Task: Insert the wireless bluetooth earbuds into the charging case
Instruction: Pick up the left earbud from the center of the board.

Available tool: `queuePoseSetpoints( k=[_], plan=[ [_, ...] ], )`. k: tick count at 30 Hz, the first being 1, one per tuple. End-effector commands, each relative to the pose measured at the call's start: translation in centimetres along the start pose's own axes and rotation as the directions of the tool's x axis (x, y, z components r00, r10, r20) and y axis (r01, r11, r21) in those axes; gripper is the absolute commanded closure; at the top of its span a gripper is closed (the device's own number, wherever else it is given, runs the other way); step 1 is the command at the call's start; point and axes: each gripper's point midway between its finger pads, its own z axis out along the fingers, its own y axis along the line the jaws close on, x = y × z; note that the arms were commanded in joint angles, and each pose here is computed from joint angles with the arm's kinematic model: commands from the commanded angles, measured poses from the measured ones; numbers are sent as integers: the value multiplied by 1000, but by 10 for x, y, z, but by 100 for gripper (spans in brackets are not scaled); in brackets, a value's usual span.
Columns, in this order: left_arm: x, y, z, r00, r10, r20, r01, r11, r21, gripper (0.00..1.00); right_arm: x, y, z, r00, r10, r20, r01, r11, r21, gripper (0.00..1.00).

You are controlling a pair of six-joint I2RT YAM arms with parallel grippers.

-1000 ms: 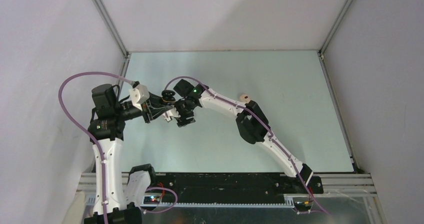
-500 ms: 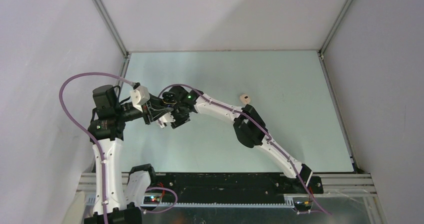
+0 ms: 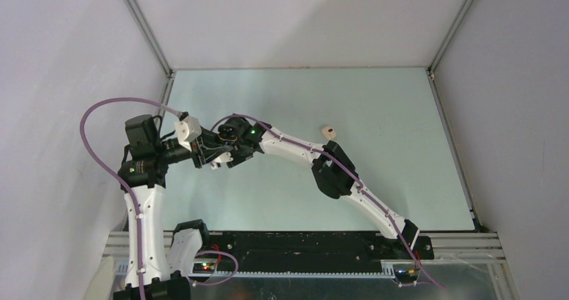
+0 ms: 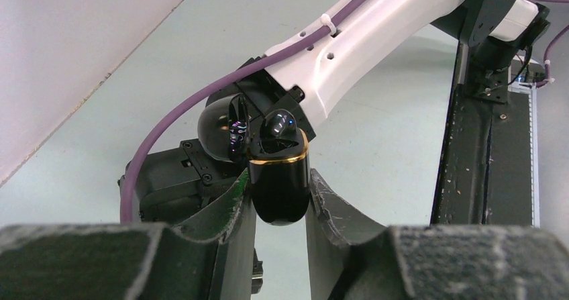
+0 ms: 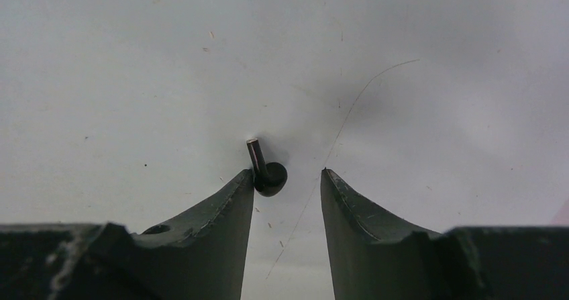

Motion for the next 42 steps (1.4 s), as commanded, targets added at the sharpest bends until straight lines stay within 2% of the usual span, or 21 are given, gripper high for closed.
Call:
queuePoseSetpoints(
  k=[1, 14, 17, 23, 28, 29, 31, 36, 42],
  plan=[
    [-13, -3, -3, 998, 52, 26, -53, 999, 8, 100, 32, 55, 20, 995, 3, -99, -20, 984, -174, 53],
    [-14, -3, -4, 998, 53, 26, -53, 999, 4, 100, 18, 69, 18, 995, -75, -63, 58, 970, -237, 54],
    [-14, -3, -4, 998, 54, 28, -54, 999, 4, 100, 20, 72, 19, 995, -77, -70, 57, 967, -248, 63],
    [-14, -3, -5, 998, 56, 30, -56, 998, 3, 100, 21, 75, 18, 993, -84, -80, 60, 964, -260, 74],
    [-15, -4, -5, 998, 60, 31, -60, 998, 4, 100, 23, 75, 17, 992, -85, -89, 59, 964, -260, 78],
    [-15, -4, -5, 998, 62, 31, -62, 998, 3, 100, 23, 76, 17, 993, -81, -91, 55, 964, -261, 87],
    [-15, -5, -5, 998, 61, 31, -61, 998, 5, 100, 24, 76, 16, 992, -74, -98, 46, 964, -263, 92],
    [-15, -6, -6, 997, 64, 33, -64, 998, 6, 100, 25, 76, 6, 994, -33, -109, 3, 963, -271, 96],
    [-14, -6, -6, 997, 63, 35, -63, 998, 8, 100, 21, 74, -27, 986, 108, -124, -138, 954, -266, 97]
  ],
)
